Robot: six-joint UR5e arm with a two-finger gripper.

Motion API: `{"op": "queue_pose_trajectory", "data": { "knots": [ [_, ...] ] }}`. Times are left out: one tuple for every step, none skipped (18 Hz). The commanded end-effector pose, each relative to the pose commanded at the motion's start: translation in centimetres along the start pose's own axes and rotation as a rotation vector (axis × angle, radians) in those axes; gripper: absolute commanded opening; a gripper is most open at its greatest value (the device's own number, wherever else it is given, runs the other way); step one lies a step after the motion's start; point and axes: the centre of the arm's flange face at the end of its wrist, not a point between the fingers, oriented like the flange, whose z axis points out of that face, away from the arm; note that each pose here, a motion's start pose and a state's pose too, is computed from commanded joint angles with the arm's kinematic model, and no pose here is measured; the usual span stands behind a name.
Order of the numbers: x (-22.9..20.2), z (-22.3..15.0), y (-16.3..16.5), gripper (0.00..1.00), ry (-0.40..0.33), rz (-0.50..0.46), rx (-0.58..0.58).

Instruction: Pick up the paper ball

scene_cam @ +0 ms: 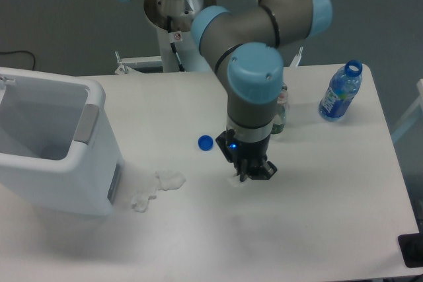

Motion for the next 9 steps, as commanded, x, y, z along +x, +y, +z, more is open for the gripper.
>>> {"op": "queue_pose_trajectory", "data": {
  "knots": [
    [0.0, -0.4, 0.0, 0.00, 0.004, 0.010, -0.008],
    [0.0, -0.6, 0.1, 0.00, 0.008, 0.034, -0.014],
    [0.0, -0.9, 0.2, 0.00, 0.008, 0.057, -0.019],
    [0.0, -1.0, 0.6, 0.00, 0.012, 0.063, -0.028],
    [0.1, -1.3, 0.8, 0.00, 0.012, 0.062, -0.038],
    [0.1, -1.5, 0.9, 0.00, 0.009, 0.064, -0.048],
    [0.2, -1.5, 1.0, 0.00, 0.008, 0.068, -0.051],
    [0.2, -1.6, 1.0, 0.00, 0.008, 0.071, -0.051],
    [0.4, -1.9, 1.1, 0.00, 0.005, 0.075, -0.051]
  ]
}}
